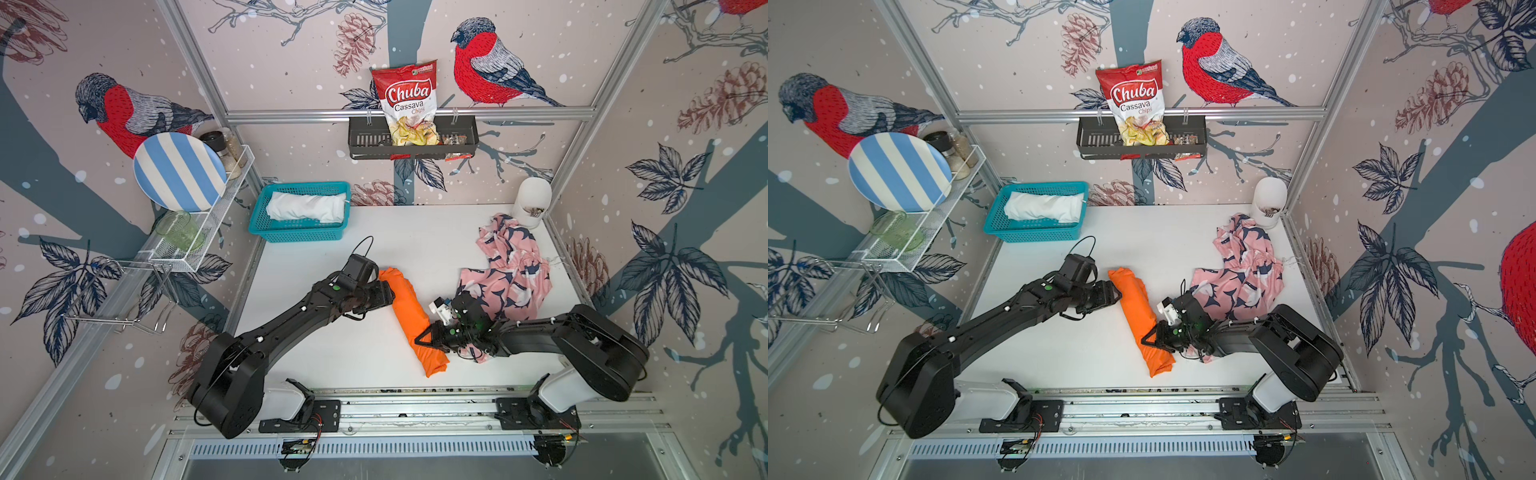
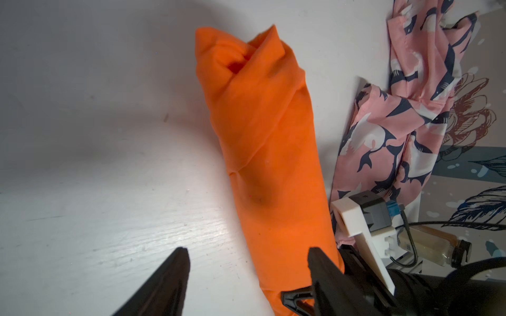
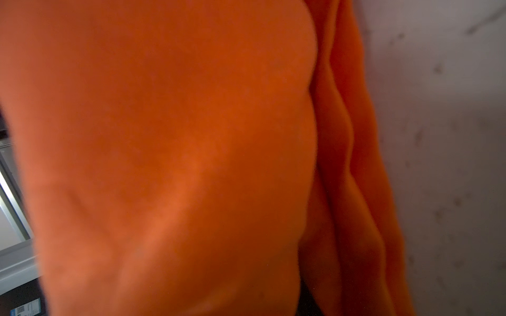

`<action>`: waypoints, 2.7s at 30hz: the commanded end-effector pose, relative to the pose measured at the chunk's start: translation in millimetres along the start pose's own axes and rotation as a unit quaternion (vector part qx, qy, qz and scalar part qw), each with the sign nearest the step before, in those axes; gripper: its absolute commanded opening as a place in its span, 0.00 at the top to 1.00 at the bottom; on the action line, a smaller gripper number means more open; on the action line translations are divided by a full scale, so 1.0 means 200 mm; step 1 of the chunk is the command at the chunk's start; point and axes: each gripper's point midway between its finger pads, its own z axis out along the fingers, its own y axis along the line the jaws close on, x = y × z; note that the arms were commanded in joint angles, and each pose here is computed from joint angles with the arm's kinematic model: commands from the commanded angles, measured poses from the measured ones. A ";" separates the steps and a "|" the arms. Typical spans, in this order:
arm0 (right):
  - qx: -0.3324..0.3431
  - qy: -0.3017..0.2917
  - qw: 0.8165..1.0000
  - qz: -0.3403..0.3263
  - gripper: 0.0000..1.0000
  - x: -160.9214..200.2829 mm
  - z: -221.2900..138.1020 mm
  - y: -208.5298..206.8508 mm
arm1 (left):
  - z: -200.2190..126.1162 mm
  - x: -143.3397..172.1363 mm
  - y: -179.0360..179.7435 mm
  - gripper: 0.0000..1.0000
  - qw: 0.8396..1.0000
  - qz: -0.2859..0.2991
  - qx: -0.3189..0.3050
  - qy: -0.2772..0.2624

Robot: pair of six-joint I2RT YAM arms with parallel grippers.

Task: Roll up the shorts
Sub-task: Roll the shorts at the center of the board, then pick up the shorts at the center of the board, then place the shorts in the bin.

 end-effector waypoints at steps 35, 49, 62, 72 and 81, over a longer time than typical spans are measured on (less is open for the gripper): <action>0.090 -0.004 0.994 0.057 0.61 0.07 -0.11 -0.27 | 0.40 0.27 -0.15 0.91 0.996 -0.018 0.077 0.039; 0.083 -0.030 0.996 0.016 0.23 0.04 -0.31 -0.02 | -0.02 -0.28 -0.28 0.93 0.991 0.003 0.106 -0.080; 0.070 -0.100 0.992 -0.015 0.19 -0.14 -0.47 0.24 | -0.54 -1.27 -0.18 0.94 0.960 -0.031 0.133 -0.244; 0.064 -0.077 0.995 -0.016 0.19 -0.19 -0.39 0.19 | -0.70 -2.00 0.01 0.95 0.915 -0.072 0.191 -0.347; 0.066 -0.042 0.997 -0.007 0.19 -0.18 -0.28 0.10 | -0.61 -2.39 0.35 0.98 0.876 -0.156 0.229 -0.394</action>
